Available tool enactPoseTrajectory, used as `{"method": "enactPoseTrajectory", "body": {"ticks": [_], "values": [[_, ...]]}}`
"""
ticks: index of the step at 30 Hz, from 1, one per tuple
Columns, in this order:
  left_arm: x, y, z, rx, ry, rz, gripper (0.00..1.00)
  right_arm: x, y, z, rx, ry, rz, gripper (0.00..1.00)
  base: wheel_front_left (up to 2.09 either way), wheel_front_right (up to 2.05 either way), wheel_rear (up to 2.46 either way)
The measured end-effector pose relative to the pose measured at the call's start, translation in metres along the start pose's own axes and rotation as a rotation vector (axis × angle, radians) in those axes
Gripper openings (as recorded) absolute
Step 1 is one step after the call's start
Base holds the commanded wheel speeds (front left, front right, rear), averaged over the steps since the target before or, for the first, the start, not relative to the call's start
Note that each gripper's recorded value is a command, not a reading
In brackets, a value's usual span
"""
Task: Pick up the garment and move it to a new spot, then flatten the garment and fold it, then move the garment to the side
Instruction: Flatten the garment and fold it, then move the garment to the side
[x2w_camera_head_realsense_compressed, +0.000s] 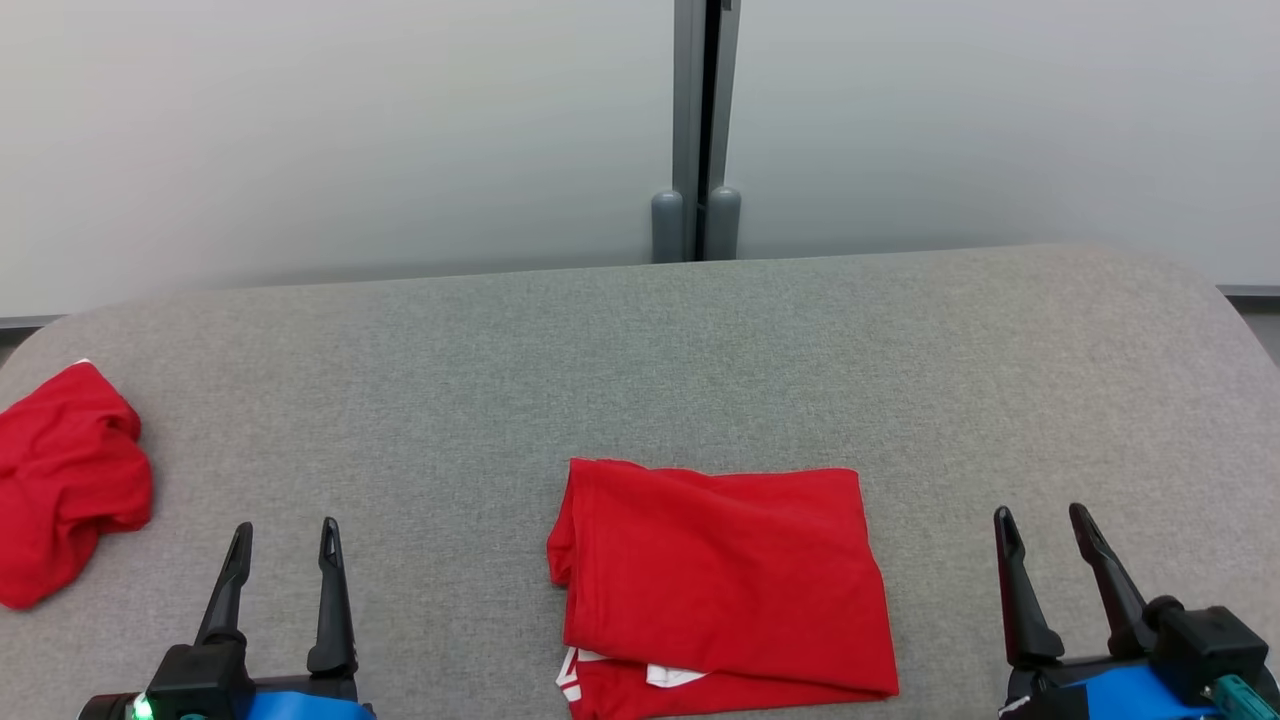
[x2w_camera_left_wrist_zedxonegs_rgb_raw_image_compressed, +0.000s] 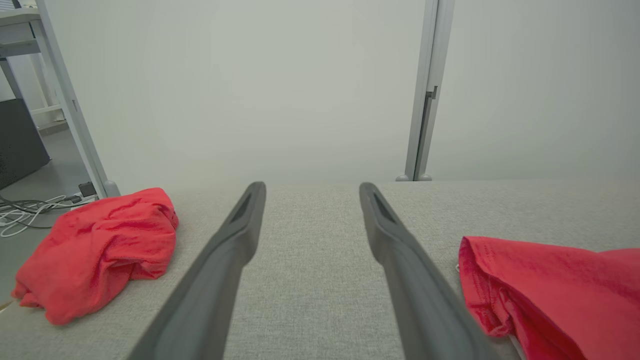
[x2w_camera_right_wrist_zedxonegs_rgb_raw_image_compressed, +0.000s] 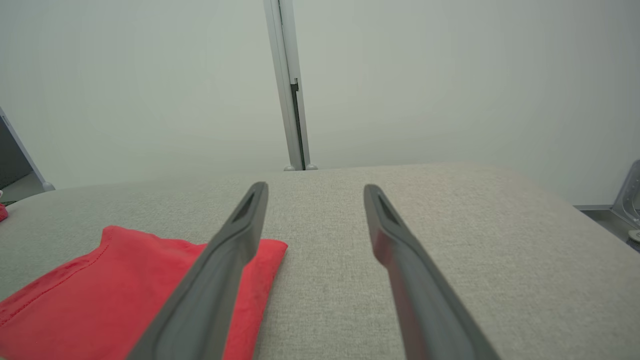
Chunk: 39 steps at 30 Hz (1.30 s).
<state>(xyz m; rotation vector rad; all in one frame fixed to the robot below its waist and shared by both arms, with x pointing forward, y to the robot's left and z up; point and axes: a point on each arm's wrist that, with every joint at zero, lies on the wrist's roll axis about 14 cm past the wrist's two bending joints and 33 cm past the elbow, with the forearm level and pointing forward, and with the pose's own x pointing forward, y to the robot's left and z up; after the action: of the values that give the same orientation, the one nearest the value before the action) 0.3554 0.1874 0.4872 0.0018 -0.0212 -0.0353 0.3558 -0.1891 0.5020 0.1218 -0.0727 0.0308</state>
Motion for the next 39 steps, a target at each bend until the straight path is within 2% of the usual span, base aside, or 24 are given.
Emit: {"method": "enactPoseTrajectory", "body": {"ticks": [39], "values": [[-0.003, 0.012, 0.001, 0.007, 0.007, 0.008, 1.00, 0.000, 0.014, -0.012, -0.013, 0.060, 0.043, 1.00, 0.00, 0.00, 0.00]]}}
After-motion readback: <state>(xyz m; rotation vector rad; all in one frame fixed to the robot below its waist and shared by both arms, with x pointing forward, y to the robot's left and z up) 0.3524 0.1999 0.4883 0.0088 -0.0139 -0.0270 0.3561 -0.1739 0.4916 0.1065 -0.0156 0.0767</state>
